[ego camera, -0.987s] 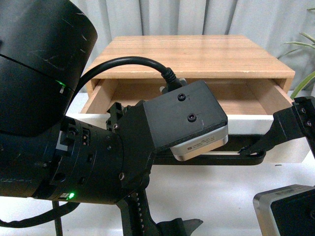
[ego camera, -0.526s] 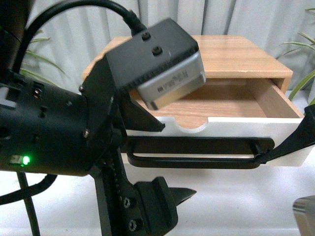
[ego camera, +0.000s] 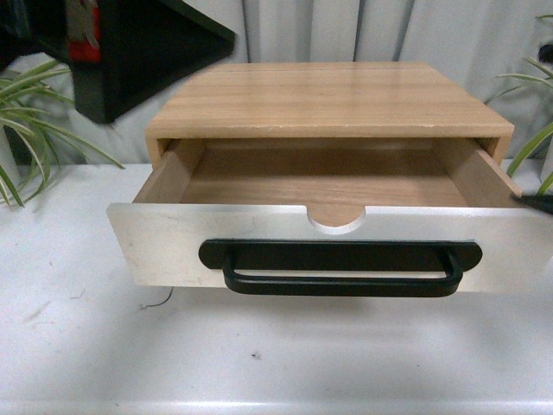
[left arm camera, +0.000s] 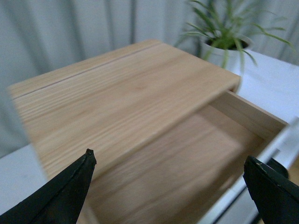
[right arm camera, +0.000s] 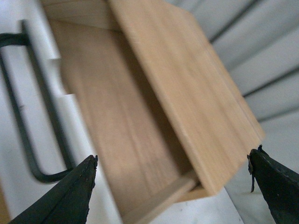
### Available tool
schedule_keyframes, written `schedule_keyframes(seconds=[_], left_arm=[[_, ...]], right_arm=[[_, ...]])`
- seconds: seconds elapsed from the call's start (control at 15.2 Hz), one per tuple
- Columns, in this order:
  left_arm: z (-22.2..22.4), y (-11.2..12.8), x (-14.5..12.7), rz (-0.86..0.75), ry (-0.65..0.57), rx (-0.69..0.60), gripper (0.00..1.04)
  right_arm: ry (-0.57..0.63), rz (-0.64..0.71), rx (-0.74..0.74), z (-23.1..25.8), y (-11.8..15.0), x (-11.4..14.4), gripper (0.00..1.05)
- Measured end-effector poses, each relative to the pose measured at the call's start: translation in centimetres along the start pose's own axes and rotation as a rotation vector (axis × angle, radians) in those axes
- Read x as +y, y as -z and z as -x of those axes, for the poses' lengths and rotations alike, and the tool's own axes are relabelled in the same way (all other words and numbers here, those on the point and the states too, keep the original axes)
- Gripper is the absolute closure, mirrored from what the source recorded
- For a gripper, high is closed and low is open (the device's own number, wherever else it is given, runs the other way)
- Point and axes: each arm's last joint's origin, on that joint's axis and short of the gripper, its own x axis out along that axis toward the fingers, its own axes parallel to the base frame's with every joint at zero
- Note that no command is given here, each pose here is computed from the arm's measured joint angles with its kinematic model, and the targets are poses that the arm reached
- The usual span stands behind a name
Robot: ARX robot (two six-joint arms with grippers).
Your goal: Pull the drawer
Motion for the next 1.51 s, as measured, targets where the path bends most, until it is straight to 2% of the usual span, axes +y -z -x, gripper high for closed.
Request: schedule_keyframes(seconds=[0.13, 0.26, 0.33, 0.39, 0.53, 0.59, 0.66, 0.79, 0.92, 1.05, 1.12, 1.45, 1.51], left_arm=[[2.5, 0.4, 3.0, 0.203, -0.253, -0.024, 0.07], [5.3, 1.7, 5.1, 0.305, -0.461, -0.065, 0.07], [6.7, 2.9, 6.0, 0.360, -0.554, -0.049, 0.07], [7.9, 4.6, 6.7, 0.397, -0.643, -0.019, 0.07], [10.3, 7.4, 6.8, 0.465, -0.776, 0.033, 0.07], [11.7, 8.2, 6.5, 0.404, -0.803, -0.037, 0.11], [12.9, 8.6, 5.5, 0.271, -0.760, -0.133, 0.23], [12.9, 9.3, 2.3, 0.158, -0.686, -0.175, 0.47], [13.0, 9.8, 0.8, 0.141, -0.699, -0.169, 0.70], [13.1, 10.4, -0.6, 0.146, -0.702, -0.161, 0.96], [13.2, 10.5, -1.1, 0.143, -0.698, -0.163, 1.03], [13.3, 11.5, -3.7, 0.129, -0.718, -0.190, 1.03], [13.0, 11.9, -4.3, 0.136, -0.674, -0.156, 1.03]], right_arm=[[0.243, -0.244, 0.055, 0.4, 1.3, -2.5, 0.06], [0.443, -0.631, 0.145, 1.5, 4.0, -3.9, 0.06], [0.524, -0.810, 0.143, 2.3, 5.1, -4.0, 0.06], [0.567, -0.964, 0.122, 3.2, 5.7, -3.6, 0.06], [0.630, -1.135, 0.072, 4.9, 6.1, -2.4, 0.06], [0.737, -1.055, -0.013, 5.6, 5.8, -1.6, 0.14], [0.815, -0.964, -0.048, 6.4, 5.2, -0.1, 0.25], [0.815, -0.907, -0.043, 7.9, 3.9, 4.2, 0.50], [0.849, -0.866, -0.070, 8.4, 3.1, 5.5, 0.74], [0.825, -0.880, -0.049, 8.1, 3.4, 7.4, 0.98], [0.827, -0.874, -0.051, 8.2, 3.3, 8.1, 1.03], [0.837, -0.870, -0.051, 8.2, 2.7, 10.7, 1.03], [0.835, -0.870, -0.050, 8.3, 2.8, 11.0, 1.03]])
